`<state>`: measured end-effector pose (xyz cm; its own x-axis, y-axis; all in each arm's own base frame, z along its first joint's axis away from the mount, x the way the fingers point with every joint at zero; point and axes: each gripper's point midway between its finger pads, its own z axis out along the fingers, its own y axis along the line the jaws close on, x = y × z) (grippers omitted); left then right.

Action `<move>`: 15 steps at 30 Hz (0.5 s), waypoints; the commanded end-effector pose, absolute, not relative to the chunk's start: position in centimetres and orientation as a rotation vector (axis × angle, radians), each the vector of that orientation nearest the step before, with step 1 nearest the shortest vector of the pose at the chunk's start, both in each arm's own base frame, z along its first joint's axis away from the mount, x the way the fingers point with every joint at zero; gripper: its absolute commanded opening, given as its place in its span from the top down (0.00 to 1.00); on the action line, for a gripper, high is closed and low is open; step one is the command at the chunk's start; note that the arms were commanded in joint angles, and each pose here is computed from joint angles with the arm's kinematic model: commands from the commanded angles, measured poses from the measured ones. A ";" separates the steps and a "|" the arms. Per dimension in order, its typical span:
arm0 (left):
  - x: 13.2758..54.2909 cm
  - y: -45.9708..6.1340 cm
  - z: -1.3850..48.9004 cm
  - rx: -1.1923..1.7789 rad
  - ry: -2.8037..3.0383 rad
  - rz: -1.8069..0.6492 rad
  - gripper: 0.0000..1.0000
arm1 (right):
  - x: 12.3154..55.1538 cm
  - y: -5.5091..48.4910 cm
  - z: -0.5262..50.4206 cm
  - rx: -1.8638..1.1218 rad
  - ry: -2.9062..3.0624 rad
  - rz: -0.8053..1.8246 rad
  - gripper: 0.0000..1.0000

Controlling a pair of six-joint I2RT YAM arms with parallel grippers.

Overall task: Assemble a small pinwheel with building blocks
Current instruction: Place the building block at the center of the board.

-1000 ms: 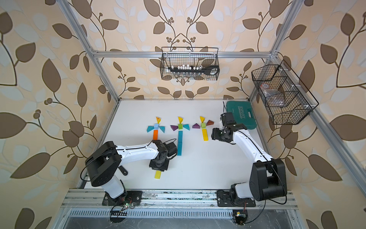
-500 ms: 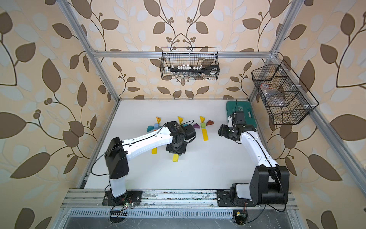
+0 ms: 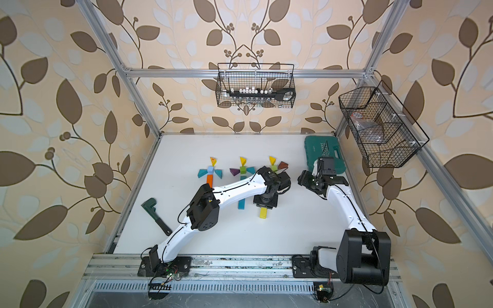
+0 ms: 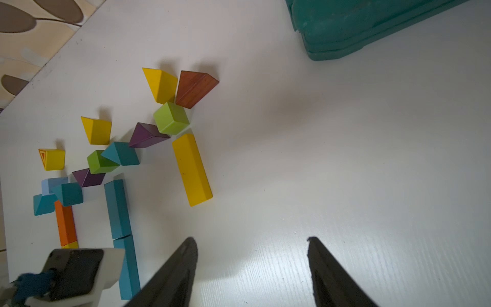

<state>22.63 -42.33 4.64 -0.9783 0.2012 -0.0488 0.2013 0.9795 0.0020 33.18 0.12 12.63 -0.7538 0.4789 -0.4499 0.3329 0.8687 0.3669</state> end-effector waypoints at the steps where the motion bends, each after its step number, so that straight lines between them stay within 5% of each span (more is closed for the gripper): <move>1: 22.0 -43.8 5.0 0.341 3.095 -0.090 0.95 | 32.9 0.4 12.4 0.598 2.486 0.388 0.33; 6: 21.8 -44.5 4.5 0.382 3.089 -0.165 0.78 | 32.5 0.7 12.4 0.581 2.492 0.410 0.32; 13: 22.2 -44.9 7.7 0.446 2.999 -0.300 0.36 | 31.5 1.6 12.9 0.554 2.497 0.461 0.32; 15: 22.1 -44.0 8.7 0.443 2.988 -0.309 0.33 | 31.1 1.8 13.1 0.556 2.502 0.470 0.32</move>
<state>21.90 -43.79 3.12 -0.9654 0.2575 -0.0420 0.2605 0.9602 -0.1005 32.16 1.20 13.23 -0.7593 0.4739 -0.4458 0.2942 0.8612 0.4144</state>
